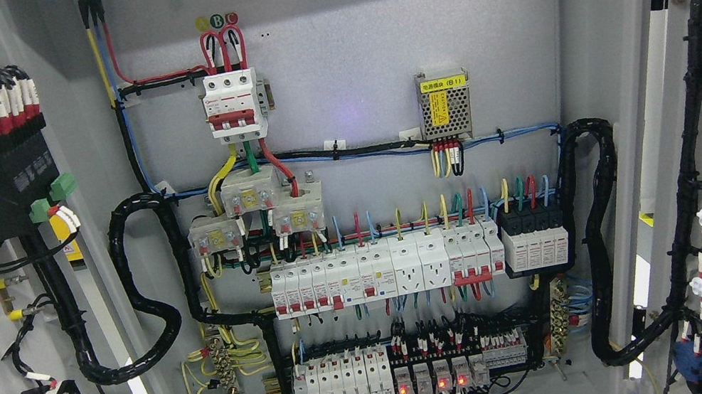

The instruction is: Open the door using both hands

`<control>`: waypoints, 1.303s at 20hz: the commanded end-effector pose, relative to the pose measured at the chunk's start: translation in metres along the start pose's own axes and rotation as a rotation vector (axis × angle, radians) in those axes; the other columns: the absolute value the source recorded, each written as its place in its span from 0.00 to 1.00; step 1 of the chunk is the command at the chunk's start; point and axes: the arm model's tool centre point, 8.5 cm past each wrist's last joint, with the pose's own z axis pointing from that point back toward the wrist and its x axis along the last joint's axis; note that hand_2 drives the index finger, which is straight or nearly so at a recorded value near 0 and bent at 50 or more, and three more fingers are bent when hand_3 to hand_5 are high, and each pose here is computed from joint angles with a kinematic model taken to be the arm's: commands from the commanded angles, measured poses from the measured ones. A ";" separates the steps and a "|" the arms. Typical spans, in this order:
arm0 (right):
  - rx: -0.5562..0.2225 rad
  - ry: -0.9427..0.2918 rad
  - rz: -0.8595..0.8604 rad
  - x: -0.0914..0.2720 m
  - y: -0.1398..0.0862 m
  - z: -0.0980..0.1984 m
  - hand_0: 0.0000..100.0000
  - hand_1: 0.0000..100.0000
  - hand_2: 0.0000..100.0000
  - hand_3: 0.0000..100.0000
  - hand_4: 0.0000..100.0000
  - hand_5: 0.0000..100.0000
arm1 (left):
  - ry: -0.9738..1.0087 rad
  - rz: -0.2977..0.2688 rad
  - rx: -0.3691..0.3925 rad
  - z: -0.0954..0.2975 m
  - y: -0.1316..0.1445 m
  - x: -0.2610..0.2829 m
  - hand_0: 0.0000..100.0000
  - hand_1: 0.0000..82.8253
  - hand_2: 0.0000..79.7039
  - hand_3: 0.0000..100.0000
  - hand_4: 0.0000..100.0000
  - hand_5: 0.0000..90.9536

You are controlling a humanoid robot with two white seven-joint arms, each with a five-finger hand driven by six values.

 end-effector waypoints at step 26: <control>0.042 -0.200 0.257 0.066 -0.069 -0.037 0.24 0.00 0.00 0.00 0.00 0.00 | -0.546 -0.144 -0.023 0.043 0.034 0.164 0.00 0.00 0.00 0.00 0.00 0.00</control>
